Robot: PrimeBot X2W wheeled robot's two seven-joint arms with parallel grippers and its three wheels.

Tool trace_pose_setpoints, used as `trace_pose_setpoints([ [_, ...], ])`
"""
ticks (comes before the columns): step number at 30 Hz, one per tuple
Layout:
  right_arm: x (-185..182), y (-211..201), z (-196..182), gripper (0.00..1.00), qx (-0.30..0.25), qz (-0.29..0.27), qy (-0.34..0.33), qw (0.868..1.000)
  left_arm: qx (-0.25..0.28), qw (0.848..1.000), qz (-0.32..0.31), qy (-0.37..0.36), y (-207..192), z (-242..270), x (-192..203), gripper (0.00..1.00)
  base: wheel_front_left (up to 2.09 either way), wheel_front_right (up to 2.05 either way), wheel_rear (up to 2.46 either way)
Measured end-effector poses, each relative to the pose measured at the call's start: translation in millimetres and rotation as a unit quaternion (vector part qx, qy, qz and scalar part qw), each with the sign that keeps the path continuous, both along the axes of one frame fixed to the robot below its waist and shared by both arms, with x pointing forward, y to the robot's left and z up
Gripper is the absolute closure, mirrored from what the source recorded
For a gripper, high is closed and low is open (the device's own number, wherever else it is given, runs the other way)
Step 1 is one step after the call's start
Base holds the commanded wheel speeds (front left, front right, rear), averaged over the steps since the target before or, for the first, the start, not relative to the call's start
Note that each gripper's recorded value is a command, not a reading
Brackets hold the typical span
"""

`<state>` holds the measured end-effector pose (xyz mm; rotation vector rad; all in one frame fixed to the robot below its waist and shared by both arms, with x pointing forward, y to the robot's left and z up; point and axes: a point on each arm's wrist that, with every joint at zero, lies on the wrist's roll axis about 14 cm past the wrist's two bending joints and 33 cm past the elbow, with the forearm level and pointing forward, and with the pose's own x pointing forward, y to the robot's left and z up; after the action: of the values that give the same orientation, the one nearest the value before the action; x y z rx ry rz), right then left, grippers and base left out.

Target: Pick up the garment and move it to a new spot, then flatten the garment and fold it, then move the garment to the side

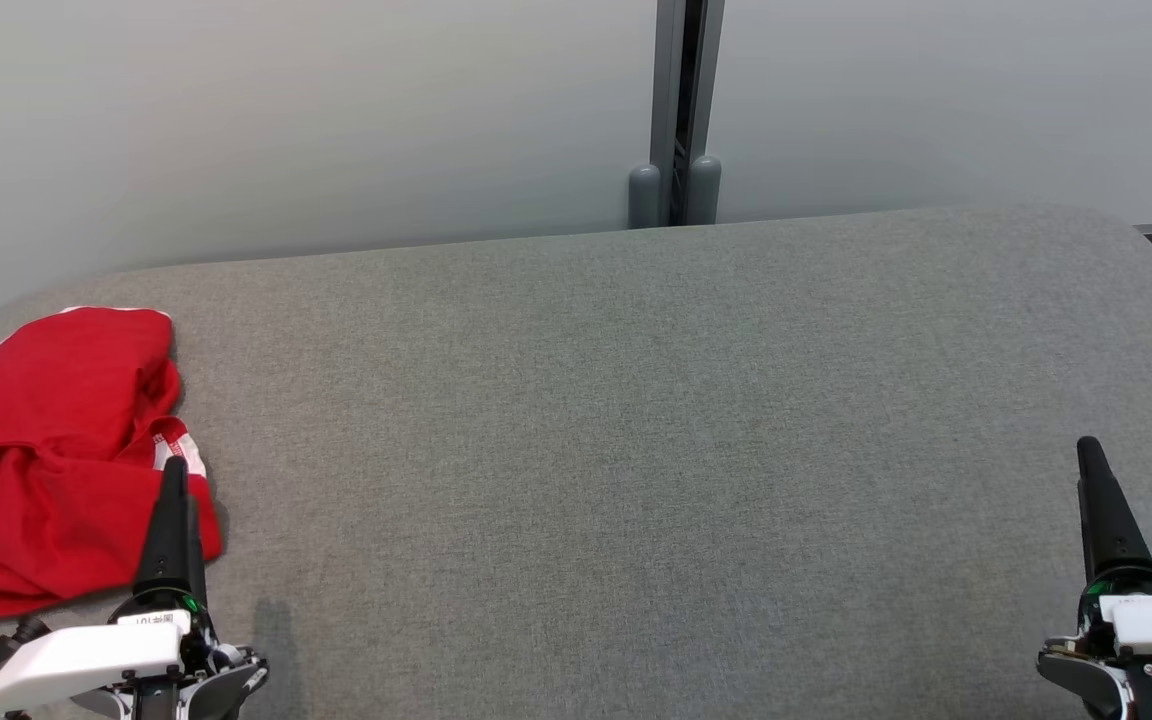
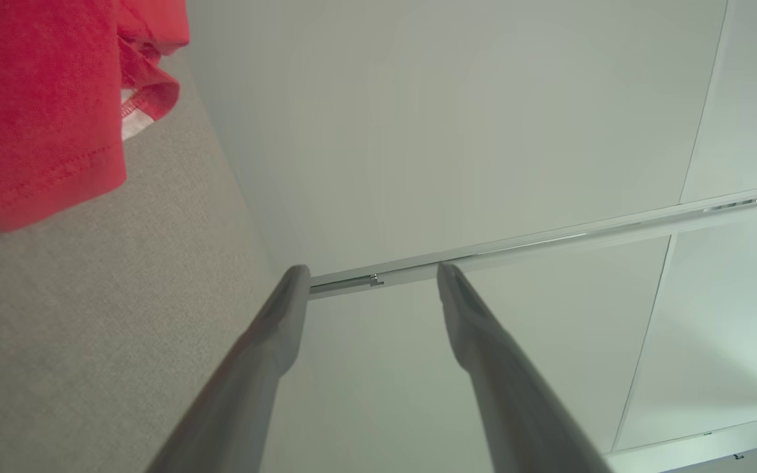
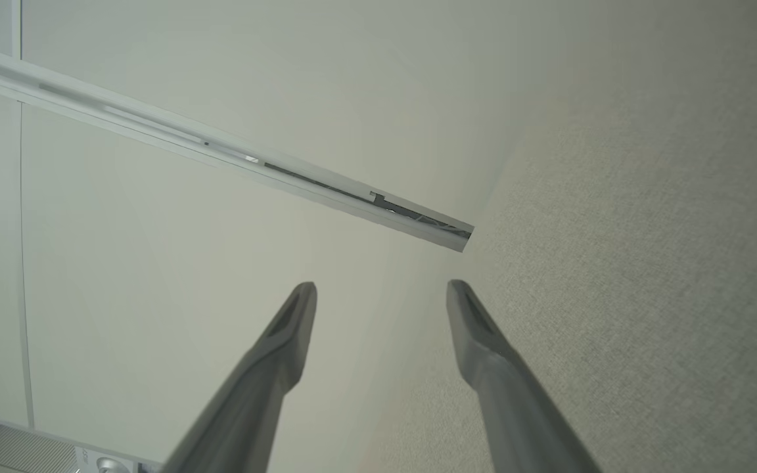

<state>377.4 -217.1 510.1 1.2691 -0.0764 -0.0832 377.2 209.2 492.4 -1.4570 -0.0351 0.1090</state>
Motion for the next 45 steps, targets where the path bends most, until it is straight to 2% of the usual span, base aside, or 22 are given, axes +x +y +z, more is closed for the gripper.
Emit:
trace_pose_setpoints([
  [5, 4.6, 5.6, 12.6, 0.0, -0.078, 0.007, -0.012, 0.997, 0.029, 1.0, 0.006, -0.006, 2.9, 5.5, 1.0, 0.0, 0.0, 0.0, 0.0],
  [10, 10.5, 10.9, 36.0, 0.0, -0.15, 0.009, -0.042, 0.988, 0.063, 0.998, 0.011, -0.018, 4.6, 14.9, 2.1, 0.0, 0.0, 0.0, 0.0],
  [11, 10.5, 10.9, 36.0, 0.0, -0.15, 0.009, -0.042, 0.988, 0.063, 0.998, 0.011, -0.018, 4.6, 14.9, 2.1, 0.0, 0.0, 0.0, 0.0],
  [19, 13.4, 22.9, 56.4, 0.0, -0.249, 0.013, -0.069, 0.966, 0.129, 0.99, 0.02, -0.049, 7.1, 38.5, 3.7, 0.0, 0.0, 0.0, 0.0],
  [20, 14.3, 26.2, 60.4, 0.0, -0.27, 0.013, -0.076, 0.96, 0.154, 0.986, 0.022, -0.055, 6.9, 44.7, 4.2, 0.0, 0.0, 0.0, 0.0],
  [24, 14.8, 29.5, 65.4, 0.0, -0.298, 0.012, -0.084, 0.951, 0.206, 0.976, 0.014, -0.069, -3.0, 59.1, 5.9, 0.0, 0.0, 0.0, 0.0],
  [27, 16.1, 37.1, 72.5, 0.0, -0.332, 0.016, -0.096, 0.938, 0.249, 0.965, 0.003, -0.079, -15.6, 67.6, 7.0, 0.0, 0.0, 0.0, 0.0],
  [35, 15.7, 51.8, 74.0, 0.0, -0.407, 0.026, -0.105, 0.907, 0.363, 0.927, -0.031, -0.086, -50.8, 70.9, 5.4, 0.0, 0.0, 0.0, 0.0],
  [38, 15.0, 54.5, 69.0, 0.0, -0.423, 0.03, -0.1, 0.9, 0.396, 0.914, -0.036, -0.077, -57.6, 66.5, 4.6, 0.0, 0.0, 0.0, 0.0],
  [40, 14.7, 54.2, 65.2, 0.0, -0.428, 0.031, -0.095, 0.898, 0.43, 0.899, -0.038, -0.079, -63.1, 67.2, 4.2, 0.0, 0.0, 0.0, 0.0],
  [45, 13.5, 53.7, 56.6, 0.0, -0.436, 0.033, -0.085, 0.895, 0.481, 0.874, -0.035, -0.065, -69.8, 62.6, 4.1, 0.0, 0.0, 0.0, 0.0],
])
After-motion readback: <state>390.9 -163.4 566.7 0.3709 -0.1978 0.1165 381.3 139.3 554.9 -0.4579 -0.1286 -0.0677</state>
